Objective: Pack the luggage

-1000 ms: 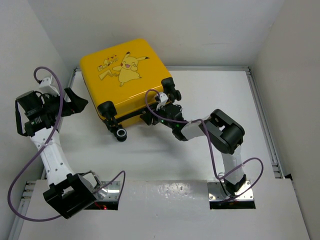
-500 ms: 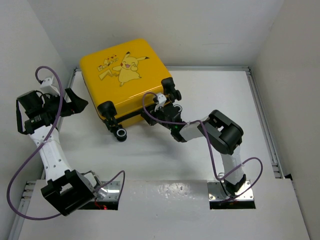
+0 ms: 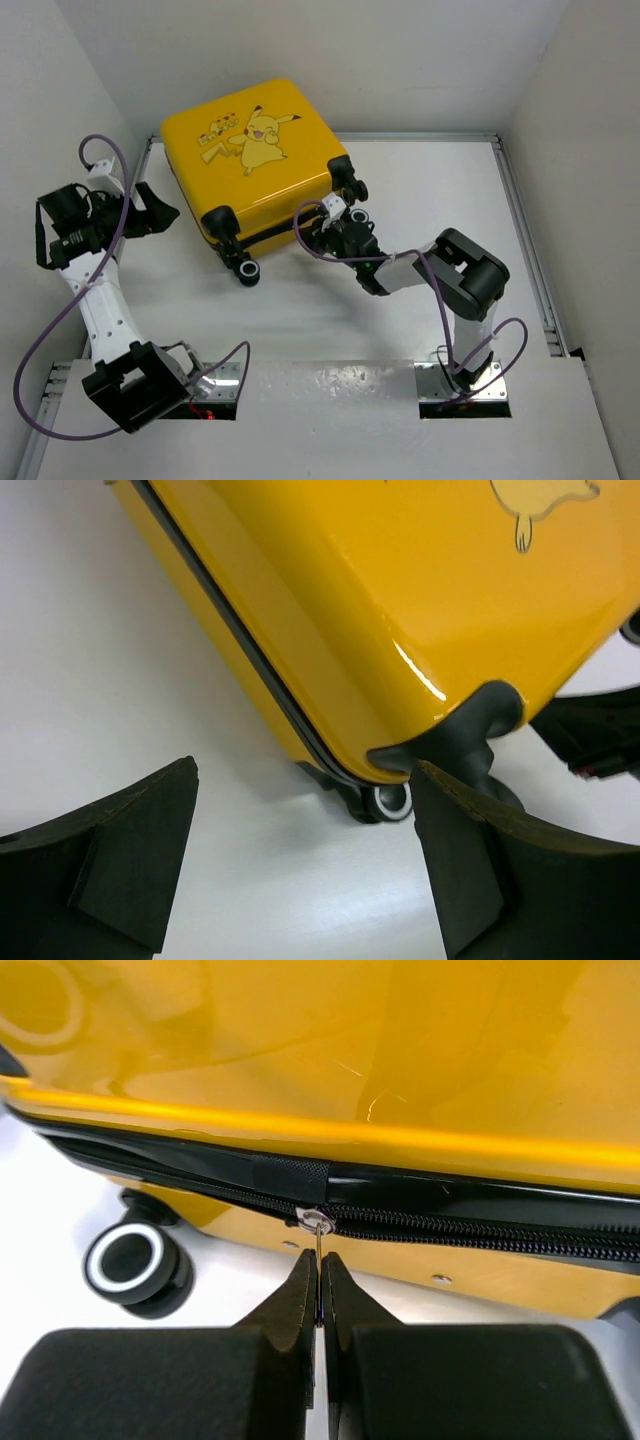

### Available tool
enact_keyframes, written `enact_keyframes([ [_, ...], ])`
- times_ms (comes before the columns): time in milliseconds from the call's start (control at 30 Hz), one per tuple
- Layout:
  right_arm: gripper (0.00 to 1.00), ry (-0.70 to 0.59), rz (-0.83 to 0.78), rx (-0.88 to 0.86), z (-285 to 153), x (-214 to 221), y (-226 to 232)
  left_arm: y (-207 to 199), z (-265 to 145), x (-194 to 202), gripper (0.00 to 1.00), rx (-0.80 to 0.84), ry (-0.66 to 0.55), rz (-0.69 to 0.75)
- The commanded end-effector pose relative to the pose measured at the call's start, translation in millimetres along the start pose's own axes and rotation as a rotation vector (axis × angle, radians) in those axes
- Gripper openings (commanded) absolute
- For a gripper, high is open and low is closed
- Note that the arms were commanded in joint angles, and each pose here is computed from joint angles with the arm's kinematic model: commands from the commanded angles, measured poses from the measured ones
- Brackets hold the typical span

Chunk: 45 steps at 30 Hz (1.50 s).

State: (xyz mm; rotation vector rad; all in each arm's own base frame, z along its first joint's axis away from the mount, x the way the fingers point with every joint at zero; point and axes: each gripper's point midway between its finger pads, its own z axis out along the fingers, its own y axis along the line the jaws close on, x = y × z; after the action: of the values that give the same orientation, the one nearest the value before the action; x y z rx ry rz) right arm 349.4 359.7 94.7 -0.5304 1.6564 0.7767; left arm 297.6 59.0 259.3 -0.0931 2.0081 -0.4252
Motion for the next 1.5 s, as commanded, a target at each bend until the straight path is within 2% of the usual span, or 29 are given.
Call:
enact_keyframes([
  [0, 0.0, -0.114, -0.077, 0.01, -9, -37, 4, -24, -7, 21, 0.88, 0.06, 0.075, 0.029],
  [233, 0.0, -0.087, -0.103, 0.037, 4, -34, 2, -82, -15, 73, 0.89, 0.156, 0.257, 0.038],
  [400, 0.0, -0.082, -0.134, 0.022, 17, -33, 12, -121, -16, 90, 0.92, 0.174, 0.321, -0.117],
  [500, 0.0, -0.076, -0.148, 0.024, 21, -32, 15, -115, -10, 100, 0.92, 0.129, 0.351, -0.164],
  [533, 0.0, -0.062, -0.153, 0.021, 22, -29, 17, -110, -5, 107, 0.87, 0.113, 0.369, -0.182],
  [633, 0.0, -0.042, -0.158, 0.047, 24, -25, 17, -102, 9, 120, 0.85, 0.045, 0.424, -0.239],
  [800, 0.0, -0.031, -0.17, 0.061, 21, -21, 16, -91, 32, 111, 0.85, -0.034, 0.385, -0.309],
  [1033, 0.0, -0.016, -0.187, 0.06, 13, -15, 14, -117, 52, 68, 0.82, 0.024, 0.313, -0.292],
  [1167, 0.0, -0.025, -0.187, 0.053, 15, -18, 16, -125, 58, 67, 0.82, 0.038, 0.321, -0.311],
  [1300, 0.0, -0.027, -0.184, 0.049, 18, -18, 17, -127, 70, 84, 0.8, 0.048, 0.364, -0.331],
  [1367, 0.0, -0.026, -0.184, 0.053, 18, -18, 15, -129, 72, 92, 0.76, 0.026, 0.376, -0.317],
  [1467, 0.0, -0.028, -0.181, 0.057, 18, -18, 15, -120, 74, 96, 0.64, -0.029, 0.367, -0.304],
])
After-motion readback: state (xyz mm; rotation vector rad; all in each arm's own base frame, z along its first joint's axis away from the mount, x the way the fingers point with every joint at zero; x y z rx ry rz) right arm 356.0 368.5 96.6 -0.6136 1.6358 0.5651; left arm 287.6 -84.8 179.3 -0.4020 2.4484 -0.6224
